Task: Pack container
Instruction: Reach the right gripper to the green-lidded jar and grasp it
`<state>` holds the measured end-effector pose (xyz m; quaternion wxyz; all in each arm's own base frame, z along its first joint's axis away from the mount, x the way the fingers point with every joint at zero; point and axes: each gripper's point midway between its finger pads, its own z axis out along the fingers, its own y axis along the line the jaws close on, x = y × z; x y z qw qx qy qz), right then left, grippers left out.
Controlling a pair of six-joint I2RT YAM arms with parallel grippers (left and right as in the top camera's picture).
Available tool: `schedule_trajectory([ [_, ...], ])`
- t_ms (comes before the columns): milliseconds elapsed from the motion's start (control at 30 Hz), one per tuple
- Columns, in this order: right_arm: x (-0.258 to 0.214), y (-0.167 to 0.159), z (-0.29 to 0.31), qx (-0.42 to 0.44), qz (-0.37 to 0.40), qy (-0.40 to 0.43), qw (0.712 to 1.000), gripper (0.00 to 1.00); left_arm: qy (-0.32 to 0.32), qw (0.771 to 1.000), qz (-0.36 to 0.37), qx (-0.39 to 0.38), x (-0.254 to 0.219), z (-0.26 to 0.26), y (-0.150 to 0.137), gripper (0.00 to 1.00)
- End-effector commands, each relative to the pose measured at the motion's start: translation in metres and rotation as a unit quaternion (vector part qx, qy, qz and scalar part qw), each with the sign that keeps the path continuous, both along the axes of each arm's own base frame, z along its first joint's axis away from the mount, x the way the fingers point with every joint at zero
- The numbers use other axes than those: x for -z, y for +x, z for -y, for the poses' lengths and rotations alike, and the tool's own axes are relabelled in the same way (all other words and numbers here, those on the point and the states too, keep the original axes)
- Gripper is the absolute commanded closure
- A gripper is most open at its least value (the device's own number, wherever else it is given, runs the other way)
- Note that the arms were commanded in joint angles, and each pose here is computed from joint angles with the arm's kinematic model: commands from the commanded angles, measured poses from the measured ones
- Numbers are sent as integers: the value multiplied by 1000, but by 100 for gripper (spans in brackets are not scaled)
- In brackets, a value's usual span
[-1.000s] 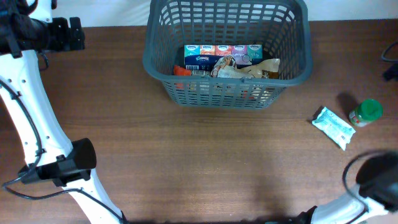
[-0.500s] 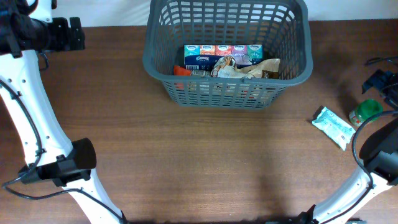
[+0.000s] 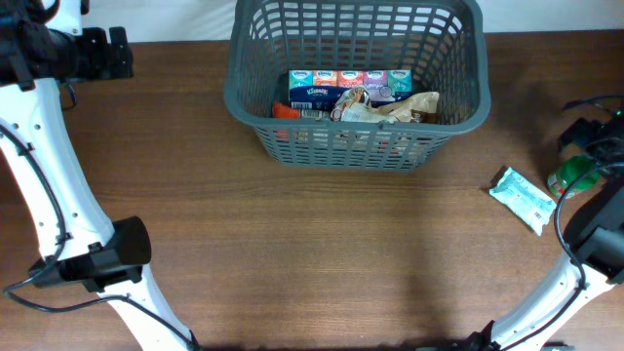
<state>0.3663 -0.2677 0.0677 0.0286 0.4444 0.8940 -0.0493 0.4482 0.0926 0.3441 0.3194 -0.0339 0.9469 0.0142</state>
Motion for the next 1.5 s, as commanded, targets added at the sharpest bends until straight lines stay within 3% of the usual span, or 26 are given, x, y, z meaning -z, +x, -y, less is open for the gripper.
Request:
schedule_trajectory([
  [0, 21, -13, -1, 20, -24, 6, 999, 0, -5, 1000, -6, -7, 5, -3, 1, 1],
  [300, 49, -17, -4, 21, -25, 6, 999, 1, -5, 1000, -5, -7, 5, -3, 1, 1],
  [733, 51, -7, -1, 21, -1, 2, 1000, 6, -5, 1000, -6, -7, 5, -3, 1, 1],
  [933, 51, -7, -2, 20, 0, 6, 1000, 15, -5, 1000, -6, -8, 5, -3, 1, 1],
  [1300, 51, -8, -3, 21, -3, 9, 1000, 44, -5, 1000, -5, -7, 5, -3, 1, 1],
  [1467, 50, -6, -6, 18, 4, 17, 1000, 45, -5, 1000, -6, -7, 5, -3, 1, 1],
])
